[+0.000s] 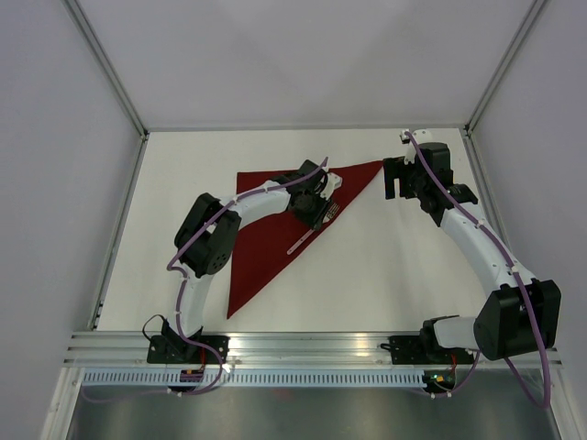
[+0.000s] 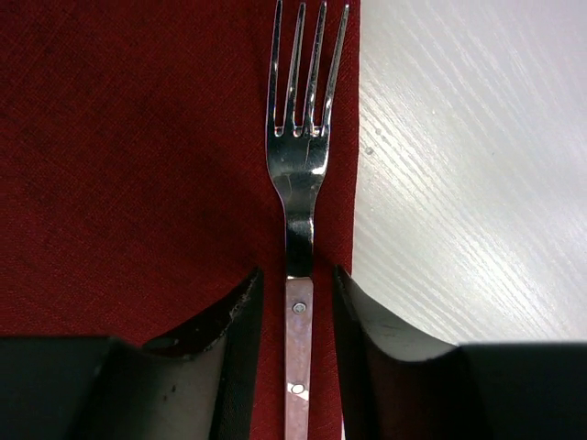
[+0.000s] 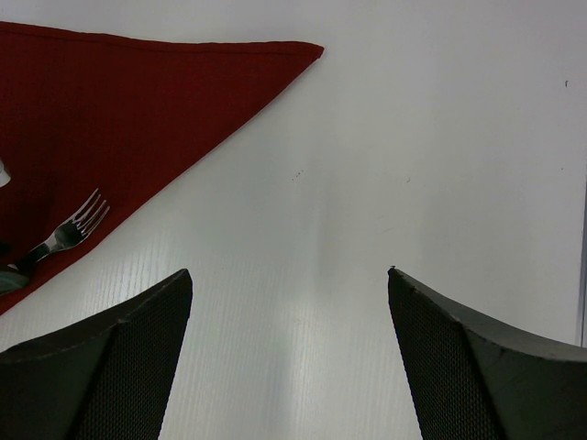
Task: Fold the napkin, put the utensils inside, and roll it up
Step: Place the utensil onto the napkin
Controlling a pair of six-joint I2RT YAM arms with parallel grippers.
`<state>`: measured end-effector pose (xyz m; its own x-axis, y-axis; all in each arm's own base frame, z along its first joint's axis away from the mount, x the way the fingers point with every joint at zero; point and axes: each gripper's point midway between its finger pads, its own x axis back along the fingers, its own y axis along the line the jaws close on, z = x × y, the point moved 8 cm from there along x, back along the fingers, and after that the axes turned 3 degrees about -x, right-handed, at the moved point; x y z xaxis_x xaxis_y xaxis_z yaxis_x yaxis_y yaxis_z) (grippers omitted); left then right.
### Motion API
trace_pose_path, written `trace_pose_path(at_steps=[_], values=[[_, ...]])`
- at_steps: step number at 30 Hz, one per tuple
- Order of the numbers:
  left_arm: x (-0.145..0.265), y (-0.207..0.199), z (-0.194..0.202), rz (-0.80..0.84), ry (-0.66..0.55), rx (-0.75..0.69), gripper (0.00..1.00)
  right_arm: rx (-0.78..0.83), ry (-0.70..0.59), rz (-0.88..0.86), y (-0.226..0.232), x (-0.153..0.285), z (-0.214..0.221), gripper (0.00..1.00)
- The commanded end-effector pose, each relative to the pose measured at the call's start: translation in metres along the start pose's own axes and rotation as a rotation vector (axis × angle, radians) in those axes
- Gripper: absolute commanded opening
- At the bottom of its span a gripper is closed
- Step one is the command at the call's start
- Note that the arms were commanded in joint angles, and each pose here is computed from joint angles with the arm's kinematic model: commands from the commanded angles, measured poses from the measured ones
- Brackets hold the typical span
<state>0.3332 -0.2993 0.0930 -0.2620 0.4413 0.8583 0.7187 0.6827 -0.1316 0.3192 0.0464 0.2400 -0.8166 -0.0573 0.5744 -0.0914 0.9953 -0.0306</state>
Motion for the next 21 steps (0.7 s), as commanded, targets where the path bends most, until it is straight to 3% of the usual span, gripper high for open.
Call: trace_pose_path(at_steps=[1,12,21], values=[[0.007,-0.003,-0.015,-0.012,-0.034,0.016,0.44,0.004,0.011,0.006,0.0,0.001,0.001,0.92],[0.05,-0.008,-0.065,-0.03,-0.207,0.012,0.55,-0.079,0.003,-0.026,0.008,-0.018,-0.021,0.94],[0.107,-0.008,-0.074,-0.139,-0.322,0.111,0.59,-0.42,0.085,-0.129,-0.023,-0.128,-0.015,0.88]])
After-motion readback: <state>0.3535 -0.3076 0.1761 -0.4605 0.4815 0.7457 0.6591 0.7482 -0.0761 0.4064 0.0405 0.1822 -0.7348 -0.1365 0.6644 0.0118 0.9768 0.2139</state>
